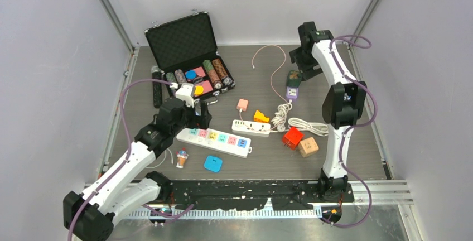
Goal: Insert the plug
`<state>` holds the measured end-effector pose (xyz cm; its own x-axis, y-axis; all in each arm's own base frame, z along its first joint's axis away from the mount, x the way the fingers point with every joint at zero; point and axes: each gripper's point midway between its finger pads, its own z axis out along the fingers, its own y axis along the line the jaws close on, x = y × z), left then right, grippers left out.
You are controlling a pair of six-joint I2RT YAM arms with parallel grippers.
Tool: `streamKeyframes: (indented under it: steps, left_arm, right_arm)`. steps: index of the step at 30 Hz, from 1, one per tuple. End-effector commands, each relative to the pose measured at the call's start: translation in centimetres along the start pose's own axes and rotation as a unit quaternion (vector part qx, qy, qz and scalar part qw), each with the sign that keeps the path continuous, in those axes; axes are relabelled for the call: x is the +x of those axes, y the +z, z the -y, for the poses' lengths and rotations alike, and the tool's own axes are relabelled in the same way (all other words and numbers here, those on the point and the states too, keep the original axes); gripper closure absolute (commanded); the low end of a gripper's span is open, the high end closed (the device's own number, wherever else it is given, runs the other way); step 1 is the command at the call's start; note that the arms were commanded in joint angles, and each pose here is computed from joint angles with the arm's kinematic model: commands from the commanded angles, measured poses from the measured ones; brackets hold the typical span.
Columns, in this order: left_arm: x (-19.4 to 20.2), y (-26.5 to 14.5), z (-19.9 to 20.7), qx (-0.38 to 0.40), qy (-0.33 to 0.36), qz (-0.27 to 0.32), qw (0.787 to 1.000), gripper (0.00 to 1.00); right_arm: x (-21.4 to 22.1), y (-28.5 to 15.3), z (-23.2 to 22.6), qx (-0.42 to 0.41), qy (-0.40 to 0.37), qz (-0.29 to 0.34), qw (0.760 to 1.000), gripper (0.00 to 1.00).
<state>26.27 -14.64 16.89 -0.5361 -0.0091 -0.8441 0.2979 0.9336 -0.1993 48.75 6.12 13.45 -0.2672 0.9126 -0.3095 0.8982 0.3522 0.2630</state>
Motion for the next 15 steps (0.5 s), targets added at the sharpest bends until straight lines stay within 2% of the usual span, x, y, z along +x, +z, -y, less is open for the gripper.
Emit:
streamKeyframes:
  steps: [1, 5, 8, 11, 15]
  left_arm:
    - [-1.2, -0.3, -0.6, -0.011, 0.010, 0.035, 0.999, 0.05]
    - [-1.1, -0.6, -0.7, -0.011, 0.011, 0.040, 0.999, 0.04]
    - [-1.3, -0.8, -0.7, -0.011, 0.013, 0.044, 0.999, 0.04]
    - [-1.5, -1.0, -0.7, -0.011, 0.013, 0.048, 0.999, 0.04]
    - [-1.4, -0.9, -0.7, -0.010, 0.013, 0.045, 0.999, 0.04]
  right_arm:
    - [-1.0, -1.8, 0.3, -0.052, -0.149, 0.012, 0.987, 0.05]
    - [-1.4, -1.2, 0.4, -0.083, -0.264, 0.044, 0.960, 0.05]
    - [-2.0, -1.1, 0.5, -0.099, -0.320, 0.071, 0.939, 0.05]
    - [-1.5, 0.0, -0.1, -0.115, -0.388, 0.064, 0.912, 0.05]
    - [-0.7, 1.4, -1.4, -0.130, -0.435, 0.043, 0.890, 0.05]
